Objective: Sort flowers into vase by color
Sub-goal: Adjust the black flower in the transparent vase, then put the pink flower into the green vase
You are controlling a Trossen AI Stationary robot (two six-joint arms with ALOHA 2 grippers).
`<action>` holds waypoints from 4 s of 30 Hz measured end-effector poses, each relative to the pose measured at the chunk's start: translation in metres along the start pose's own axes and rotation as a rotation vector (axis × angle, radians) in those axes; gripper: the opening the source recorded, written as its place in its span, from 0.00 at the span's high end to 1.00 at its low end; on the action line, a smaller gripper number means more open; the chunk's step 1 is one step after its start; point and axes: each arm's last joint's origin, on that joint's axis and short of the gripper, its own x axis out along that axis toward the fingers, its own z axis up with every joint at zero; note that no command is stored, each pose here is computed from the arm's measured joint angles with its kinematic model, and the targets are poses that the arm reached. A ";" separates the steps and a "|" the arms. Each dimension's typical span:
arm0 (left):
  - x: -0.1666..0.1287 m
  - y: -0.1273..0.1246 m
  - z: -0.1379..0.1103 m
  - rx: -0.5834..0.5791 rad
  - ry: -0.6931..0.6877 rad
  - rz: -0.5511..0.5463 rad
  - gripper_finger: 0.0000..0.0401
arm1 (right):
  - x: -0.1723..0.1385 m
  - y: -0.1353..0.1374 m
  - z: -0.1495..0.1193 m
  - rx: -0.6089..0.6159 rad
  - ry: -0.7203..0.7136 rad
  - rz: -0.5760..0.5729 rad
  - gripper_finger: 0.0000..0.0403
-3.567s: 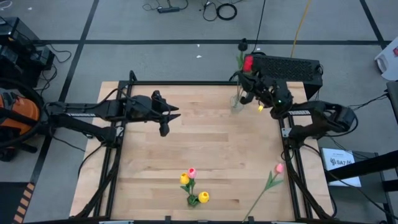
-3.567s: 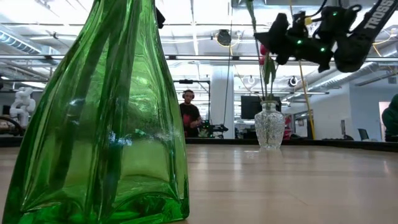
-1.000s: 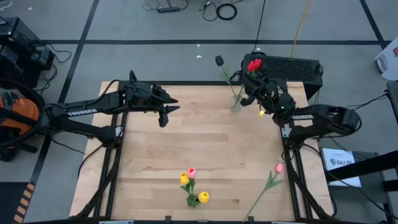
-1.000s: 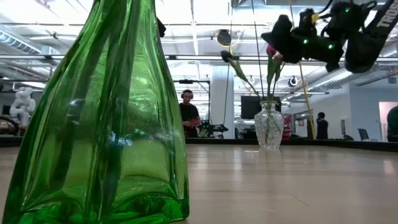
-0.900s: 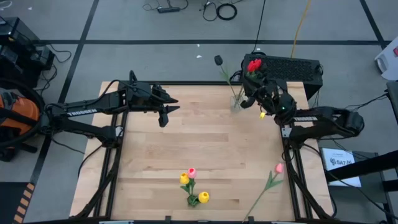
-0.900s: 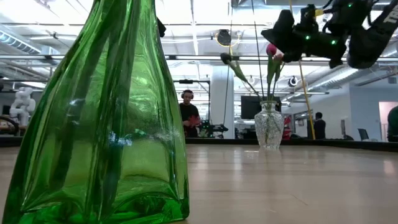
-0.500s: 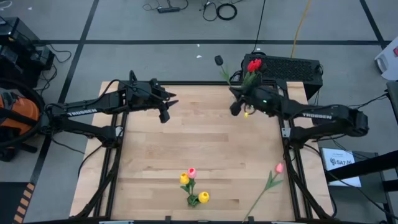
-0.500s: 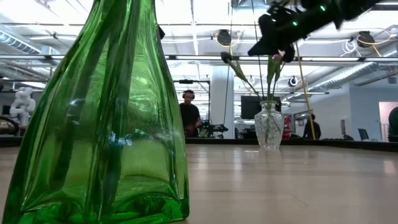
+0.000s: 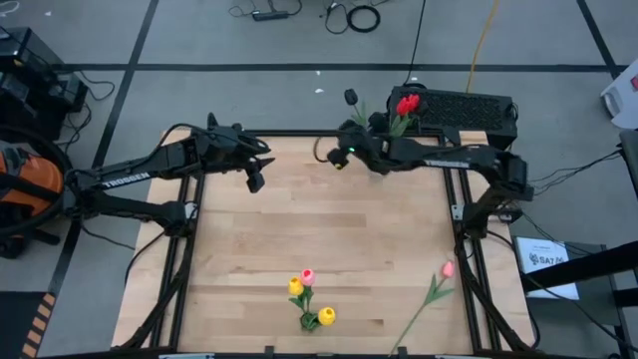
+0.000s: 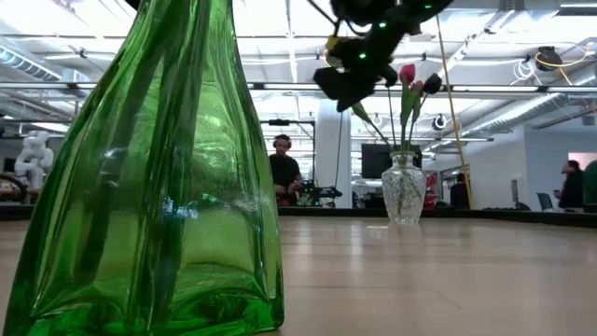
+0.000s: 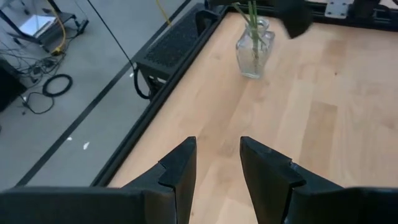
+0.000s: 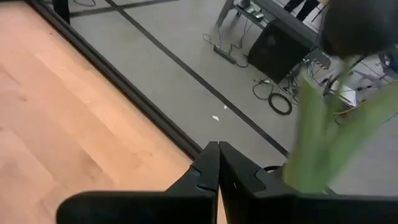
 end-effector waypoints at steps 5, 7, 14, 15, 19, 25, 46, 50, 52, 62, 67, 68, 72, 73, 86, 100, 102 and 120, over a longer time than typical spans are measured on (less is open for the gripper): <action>-0.003 0.000 0.000 -0.001 -0.006 -0.004 0.67 | 0.024 0.009 0.010 0.009 0.063 -0.060 1.00; -0.003 0.000 0.000 -0.001 -0.004 -0.003 0.67 | 0.029 0.006 0.013 0.030 0.104 -0.131 1.00; -0.003 0.000 -0.004 0.006 0.036 -0.009 0.67 | 0.010 -0.007 0.018 0.070 0.170 -0.357 1.00; -0.003 0.000 -0.005 0.007 0.045 -0.010 0.67 | 0.002 -0.008 0.021 0.077 0.153 -0.367 1.00; -0.003 0.000 -0.006 0.018 0.054 -0.011 0.67 | -0.020 -0.010 0.031 0.121 0.086 -0.351 1.00; -0.003 0.000 -0.006 0.042 0.054 -0.011 0.67 | -0.034 -0.009 0.034 0.149 0.060 -0.320 1.00; -0.004 -0.001 -0.014 0.045 0.133 -0.050 0.67 | 0.056 -0.007 0.002 0.252 0.271 -0.345 1.00; -0.005 -0.001 -0.017 0.049 0.166 -0.053 0.67 | 0.032 -0.012 0.005 0.238 0.210 -0.453 1.00; -0.005 -0.001 -0.017 0.054 0.163 -0.053 0.67 | 0.019 -0.015 0.008 0.255 0.186 -0.469 1.00; -0.004 -0.001 -0.014 0.102 0.135 -0.054 0.67 | -0.032 -0.016 0.019 0.315 0.103 -0.413 1.00; -0.003 -0.001 -0.009 0.125 0.085 -0.051 0.67 | -0.061 -0.020 0.024 0.331 0.100 -0.318 1.00; -0.002 -0.001 -0.007 0.123 0.069 -0.050 0.67 | -0.068 -0.022 0.024 0.335 0.114 -0.282 1.00; 0.011 -0.002 -0.004 0.126 0.038 -0.156 0.67 | -0.101 -0.037 0.023 0.357 0.194 -0.140 1.00; 0.017 -0.002 -0.003 0.123 0.036 -0.180 0.67 | -0.110 -0.043 0.022 0.370 0.218 -0.110 1.00; 0.112 0.017 0.013 0.111 -0.013 -0.257 0.67 | -0.165 -0.056 -0.037 0.379 0.505 0.098 1.00; 0.159 0.020 0.036 0.047 -0.069 -0.249 0.67 | -0.122 -0.025 -0.148 0.653 0.341 0.487 1.00; 0.167 0.020 0.038 0.026 -0.061 -0.251 0.67 | -0.122 -0.029 -0.154 0.675 0.319 0.504 1.00; 0.175 -0.008 0.036 -0.028 0.018 -0.320 0.67 | -0.128 -0.060 -0.163 0.606 0.380 0.524 1.00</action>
